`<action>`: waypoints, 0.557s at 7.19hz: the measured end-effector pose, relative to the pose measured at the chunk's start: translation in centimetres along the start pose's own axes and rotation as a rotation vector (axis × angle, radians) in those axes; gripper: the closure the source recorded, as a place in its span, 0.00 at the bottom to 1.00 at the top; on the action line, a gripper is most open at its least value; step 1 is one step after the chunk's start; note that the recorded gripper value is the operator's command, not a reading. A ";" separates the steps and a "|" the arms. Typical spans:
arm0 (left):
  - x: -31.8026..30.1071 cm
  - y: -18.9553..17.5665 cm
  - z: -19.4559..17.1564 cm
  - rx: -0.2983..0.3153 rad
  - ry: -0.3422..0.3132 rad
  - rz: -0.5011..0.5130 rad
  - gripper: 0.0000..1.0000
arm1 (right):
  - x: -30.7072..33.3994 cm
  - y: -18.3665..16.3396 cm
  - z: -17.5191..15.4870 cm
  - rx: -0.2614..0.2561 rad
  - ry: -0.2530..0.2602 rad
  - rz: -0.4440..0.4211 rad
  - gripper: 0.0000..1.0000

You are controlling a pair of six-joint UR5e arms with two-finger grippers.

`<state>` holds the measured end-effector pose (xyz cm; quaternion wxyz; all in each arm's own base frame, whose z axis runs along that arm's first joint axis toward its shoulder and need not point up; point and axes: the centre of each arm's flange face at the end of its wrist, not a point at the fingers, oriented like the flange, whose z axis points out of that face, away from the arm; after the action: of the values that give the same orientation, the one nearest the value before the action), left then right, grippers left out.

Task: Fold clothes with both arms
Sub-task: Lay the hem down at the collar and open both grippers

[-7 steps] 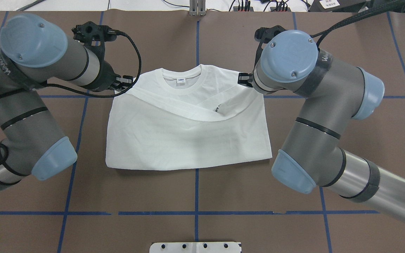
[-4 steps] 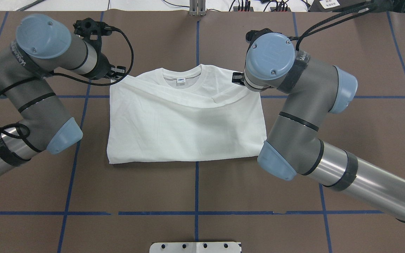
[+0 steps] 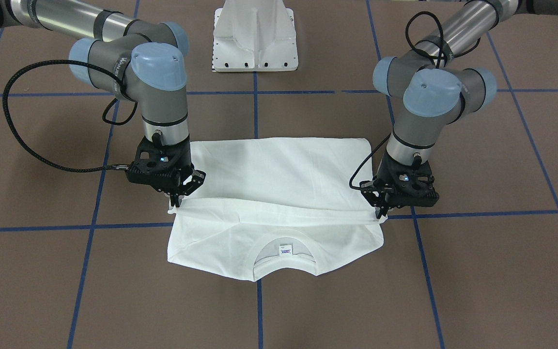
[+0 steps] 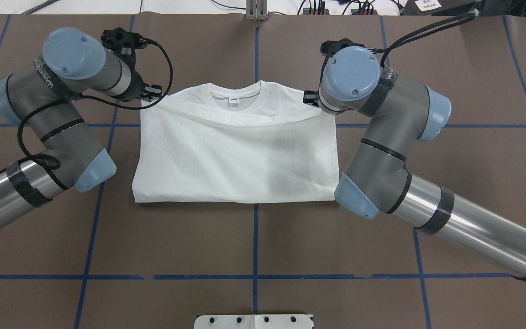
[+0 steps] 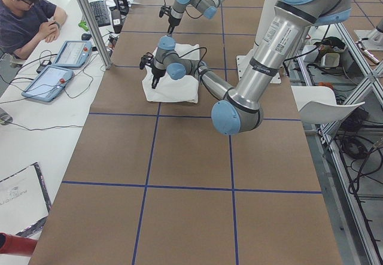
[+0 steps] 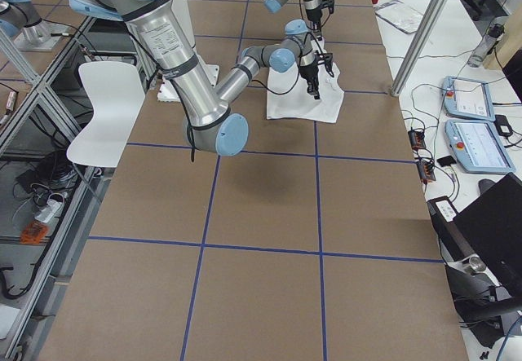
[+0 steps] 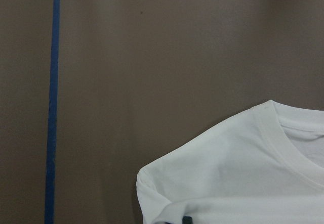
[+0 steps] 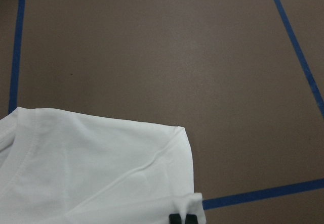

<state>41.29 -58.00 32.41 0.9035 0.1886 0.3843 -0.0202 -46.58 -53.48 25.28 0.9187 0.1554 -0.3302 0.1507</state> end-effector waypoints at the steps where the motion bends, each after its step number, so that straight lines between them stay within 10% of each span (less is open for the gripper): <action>1: 0.4 0.4 0.5 -0.007 -0.002 0.005 1.00 | 0.7 0.0 0.5 -0.003 0.010 -0.007 1.00; 3: 0.5 1.0 1.0 -0.017 -0.006 0.010 1.00 | 1.7 0.2 1.3 -0.011 0.029 -0.020 1.00; 4: 0.4 1.2 1.2 -0.020 -0.008 0.013 0.60 | 2.1 0.1 1.5 -0.019 0.034 -0.018 0.21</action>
<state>42.61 -57.26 33.22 0.9069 0.1819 0.3798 -0.0113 -45.93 -53.58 27.76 0.9270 0.1470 -0.3145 0.1419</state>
